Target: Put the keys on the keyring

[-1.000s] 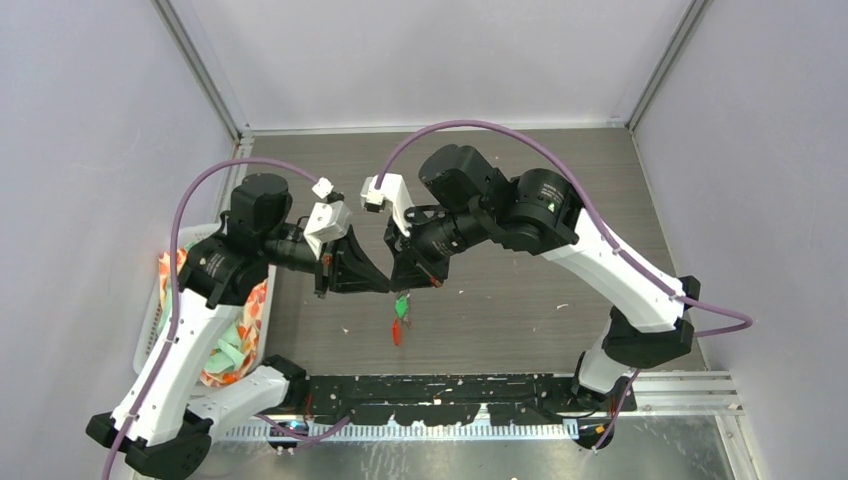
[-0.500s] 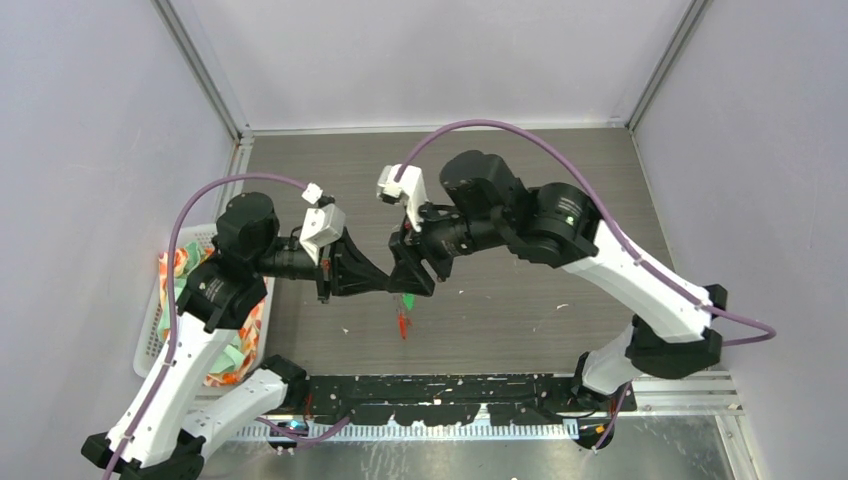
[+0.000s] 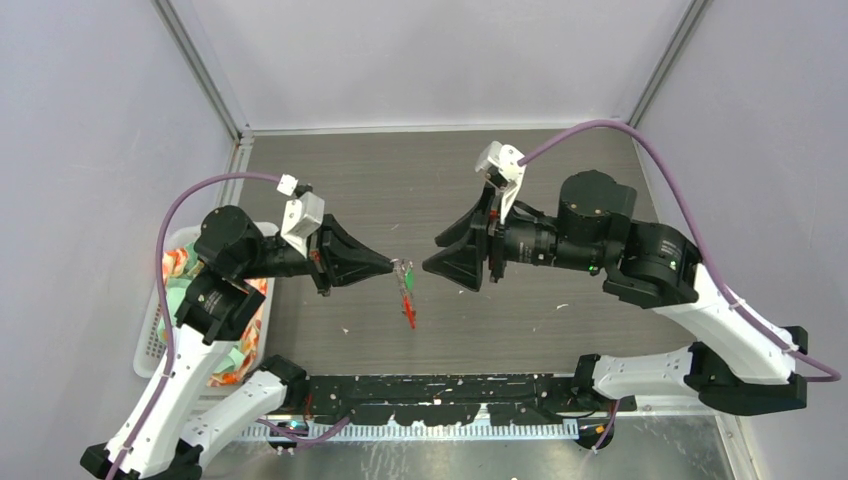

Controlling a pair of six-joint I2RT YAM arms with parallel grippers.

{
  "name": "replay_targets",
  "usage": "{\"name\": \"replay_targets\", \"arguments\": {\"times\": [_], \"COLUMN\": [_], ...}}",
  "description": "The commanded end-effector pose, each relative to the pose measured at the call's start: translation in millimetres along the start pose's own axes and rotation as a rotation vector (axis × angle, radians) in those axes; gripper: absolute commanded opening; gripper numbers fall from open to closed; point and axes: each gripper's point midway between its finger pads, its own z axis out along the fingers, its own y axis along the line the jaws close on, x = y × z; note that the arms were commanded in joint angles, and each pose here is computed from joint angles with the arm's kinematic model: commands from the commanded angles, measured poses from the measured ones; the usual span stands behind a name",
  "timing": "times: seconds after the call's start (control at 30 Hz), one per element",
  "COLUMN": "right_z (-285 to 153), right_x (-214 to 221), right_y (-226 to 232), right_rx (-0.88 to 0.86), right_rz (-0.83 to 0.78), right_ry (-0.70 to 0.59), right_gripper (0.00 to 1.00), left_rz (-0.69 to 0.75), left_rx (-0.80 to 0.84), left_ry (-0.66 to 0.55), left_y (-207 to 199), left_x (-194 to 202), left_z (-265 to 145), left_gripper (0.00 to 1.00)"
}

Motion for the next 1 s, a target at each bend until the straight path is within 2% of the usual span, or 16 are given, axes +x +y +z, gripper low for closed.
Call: {"name": "replay_targets", "arguments": {"times": [0.0, 0.23, 0.53, 0.97], "right_z": [20, 35, 34, 34], "right_x": [-12, -11, -13, 2], "right_y": [-3, -3, -9, -13], "right_rx": [0.011, -0.001, 0.04, 0.06], "right_rz": [0.057, 0.081, 0.104, 0.121], "right_ry": [-0.066, -0.058, -0.075, -0.023], "right_gripper": [0.54, 0.46, 0.25, 0.16], "left_rz": [0.077, 0.097, 0.115, 0.148], "left_rx": [-0.018, -0.026, -0.017, -0.008], "left_ry": [-0.089, -0.105, -0.107, -0.117], "left_y": [-1, 0, -3, -5], "left_x": [-26, -29, -30, -33], "left_z": [1, 1, -1, -1], "left_gripper": [0.0, 0.0, 0.0, 0.0]}}
